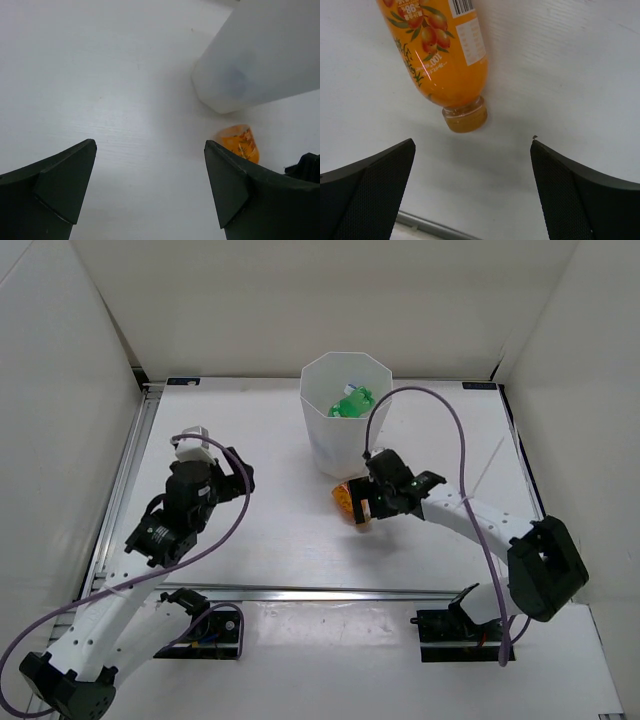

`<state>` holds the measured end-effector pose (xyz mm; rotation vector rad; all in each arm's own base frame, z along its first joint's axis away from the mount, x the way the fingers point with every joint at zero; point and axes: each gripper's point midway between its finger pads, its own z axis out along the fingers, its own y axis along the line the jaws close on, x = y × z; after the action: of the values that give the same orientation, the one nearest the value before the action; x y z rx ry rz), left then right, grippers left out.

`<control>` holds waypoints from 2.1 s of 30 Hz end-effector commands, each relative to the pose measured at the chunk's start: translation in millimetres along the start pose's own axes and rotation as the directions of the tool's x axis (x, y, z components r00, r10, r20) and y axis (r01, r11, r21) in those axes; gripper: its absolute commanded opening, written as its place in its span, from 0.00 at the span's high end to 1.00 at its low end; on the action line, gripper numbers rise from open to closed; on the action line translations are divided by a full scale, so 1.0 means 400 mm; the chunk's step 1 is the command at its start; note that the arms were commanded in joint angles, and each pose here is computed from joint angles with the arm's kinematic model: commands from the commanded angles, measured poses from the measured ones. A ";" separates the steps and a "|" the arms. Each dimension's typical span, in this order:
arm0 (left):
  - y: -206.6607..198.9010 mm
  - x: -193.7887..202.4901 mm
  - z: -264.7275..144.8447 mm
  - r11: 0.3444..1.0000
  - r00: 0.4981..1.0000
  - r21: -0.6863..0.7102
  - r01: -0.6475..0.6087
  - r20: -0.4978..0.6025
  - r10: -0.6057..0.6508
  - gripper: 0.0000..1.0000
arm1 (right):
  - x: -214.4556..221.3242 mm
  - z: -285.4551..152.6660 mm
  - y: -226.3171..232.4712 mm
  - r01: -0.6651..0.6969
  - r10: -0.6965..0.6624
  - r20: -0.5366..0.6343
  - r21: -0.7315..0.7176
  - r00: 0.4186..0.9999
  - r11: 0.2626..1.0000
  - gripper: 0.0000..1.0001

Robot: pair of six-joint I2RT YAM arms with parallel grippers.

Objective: Put the plastic bottles in the bin

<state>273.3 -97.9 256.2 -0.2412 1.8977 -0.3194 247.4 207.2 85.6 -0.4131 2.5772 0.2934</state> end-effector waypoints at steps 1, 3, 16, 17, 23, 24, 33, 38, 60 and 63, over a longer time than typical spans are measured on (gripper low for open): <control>0.007 0.044 -0.042 1.000 0.996 0.014 0.012 -0.090 -0.011 0.00 | -0.144 0.021 0.041 0.080 -0.068 0.274 -0.029 0.959 0.996 0.01; 0.012 0.066 -0.054 1.000 0.992 0.015 0.013 -0.128 -0.011 0.00 | -0.143 0.064 0.024 0.071 -0.074 0.255 0.021 0.964 0.997 0.01; 0.074 0.105 -0.118 0.997 0.972 -0.079 -0.026 -0.235 0.007 0.00 | -0.182 0.178 0.096 0.133 -0.112 0.271 -0.061 0.956 0.989 0.06; 0.078 0.101 -0.117 0.995 0.972 -0.093 -0.032 -0.236 0.010 0.00 | -0.183 0.187 0.097 0.133 -0.113 0.265 -0.059 0.958 0.989 0.07; 0.086 0.109 -0.117 0.992 0.966 -0.119 -0.040 -0.257 0.008 0.00 | -0.139 0.210 0.097 0.133 -0.117 0.189 -0.072 0.975 0.989 0.29; 0.086 0.109 -0.117 0.992 0.966 -0.119 -0.039 -0.257 0.008 0.00 | -0.133 0.210 0.096 0.121 -0.107 0.179 -0.072 0.978 0.990 0.30; 0.107 0.116 -0.106 0.987 0.973 -0.160 -0.029 -0.233 -0.009 0.00 | -0.101 0.096 0.076 0.040 -0.032 0.140 -0.059 0.990 0.997 0.42; 0.107 0.116 -0.094 0.986 0.977 -0.163 -0.024 -0.214 -0.012 0.00 | -0.253 -0.134 0.144 0.076 -0.047 0.312 -0.081 0.949 0.994 0.44; 0.098 0.086 -0.085 0.987 0.983 -0.151 -0.045 -0.184 0.017 0.00 | -0.903 -0.360 0.089 0.017 0.040 0.678 -0.078 0.734 0.997 0.00; 0.114 0.084 -0.086 0.983 0.986 -0.179 -0.050 -0.166 0.020 0.00 | -0.863 -0.392 0.080 0.007 0.051 0.670 -0.084 0.741 0.996 0.00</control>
<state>225.6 -70.1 209.6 -0.2907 2.1596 -0.1694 477.0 281.4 365.4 -0.2432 1.9124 0.4178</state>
